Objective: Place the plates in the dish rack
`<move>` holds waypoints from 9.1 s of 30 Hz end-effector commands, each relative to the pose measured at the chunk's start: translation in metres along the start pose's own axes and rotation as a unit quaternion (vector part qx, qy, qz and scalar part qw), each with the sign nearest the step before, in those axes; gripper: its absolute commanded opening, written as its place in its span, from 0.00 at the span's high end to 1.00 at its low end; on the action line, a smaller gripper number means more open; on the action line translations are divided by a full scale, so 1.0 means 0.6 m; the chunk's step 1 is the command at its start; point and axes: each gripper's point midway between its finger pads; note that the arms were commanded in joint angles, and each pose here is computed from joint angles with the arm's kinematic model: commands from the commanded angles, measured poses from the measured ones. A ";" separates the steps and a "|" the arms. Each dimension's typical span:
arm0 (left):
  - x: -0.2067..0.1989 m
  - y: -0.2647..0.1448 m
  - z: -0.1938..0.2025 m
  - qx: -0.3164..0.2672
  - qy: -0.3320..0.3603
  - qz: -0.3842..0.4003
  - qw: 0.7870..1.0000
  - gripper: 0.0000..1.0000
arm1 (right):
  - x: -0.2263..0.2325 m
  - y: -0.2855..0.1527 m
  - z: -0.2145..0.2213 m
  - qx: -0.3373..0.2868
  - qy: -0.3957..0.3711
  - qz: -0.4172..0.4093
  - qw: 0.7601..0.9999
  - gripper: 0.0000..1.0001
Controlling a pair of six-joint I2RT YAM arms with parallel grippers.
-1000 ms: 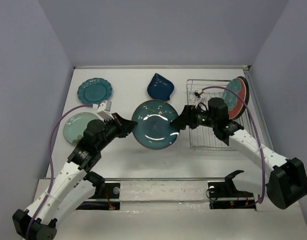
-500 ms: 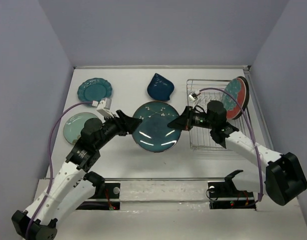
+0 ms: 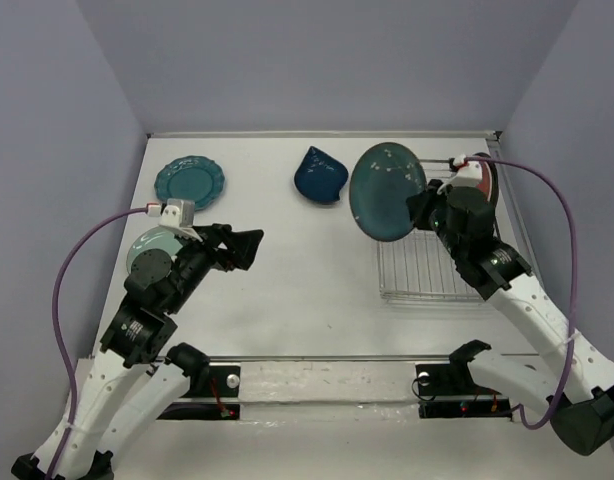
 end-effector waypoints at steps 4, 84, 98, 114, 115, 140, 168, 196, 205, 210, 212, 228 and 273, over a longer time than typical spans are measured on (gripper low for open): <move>0.017 -0.013 0.029 0.017 0.055 -0.002 0.998 0.01 | -0.101 -0.097 -0.267 -0.244 -0.079 0.271 0.928 0.93; 0.015 0.102 0.147 0.102 -0.112 -0.002 0.989 0.12 | -0.170 -0.045 -0.123 -0.106 0.022 0.157 0.982 0.11; 0.145 0.353 0.218 0.118 -0.071 -0.180 0.974 0.14 | -0.044 -0.071 0.001 -0.008 0.076 -0.093 0.993 0.11; 0.298 0.575 0.275 0.183 -0.022 -0.268 0.946 0.35 | -0.013 -0.107 0.038 0.020 0.078 -0.158 0.984 0.11; 0.301 0.588 0.285 0.186 -0.021 -0.263 0.946 0.36 | -0.014 -0.107 0.038 0.020 0.077 -0.159 0.984 0.11; 0.161 0.435 0.073 0.006 -0.133 -0.142 0.981 0.94 | 0.007 -0.058 0.038 0.060 0.087 -0.193 0.975 0.12; -0.053 0.105 0.071 -0.020 -0.189 0.128 0.973 0.94 | 0.213 0.047 0.167 0.168 0.100 -0.260 0.946 0.13; -0.014 0.093 0.094 -0.012 -0.087 0.062 0.994 0.01 | -0.053 0.020 -0.138 -0.034 -0.114 0.202 0.972 0.93; -0.028 0.093 0.117 -0.001 -0.072 0.072 0.995 0.01 | -0.162 0.020 -0.192 -0.014 -0.177 0.359 0.916 0.93; -0.026 0.093 0.122 -0.003 -0.066 0.067 0.996 0.01 | -0.193 0.031 -0.196 0.009 -0.199 0.393 0.898 0.93; -0.022 0.096 0.128 -0.001 -0.064 0.062 0.996 0.01 | -0.203 0.043 -0.187 0.023 -0.206 0.396 0.894 0.93; -0.017 0.102 0.144 0.007 -0.055 0.058 0.997 0.01 | -0.248 0.126 -0.121 0.085 -0.255 0.391 0.881 0.93; 0.073 0.182 0.154 0.009 -0.082 -0.121 0.989 0.05 | -0.170 0.089 -0.050 0.017 -0.023 0.153 0.988 0.13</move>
Point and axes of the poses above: each gripper's point midway between its finger pads, its own y axis out along the fingers, its own x axis along the line the jaws close on, z = x × y, and after that the axes turned 4 degrees about y, right-handed
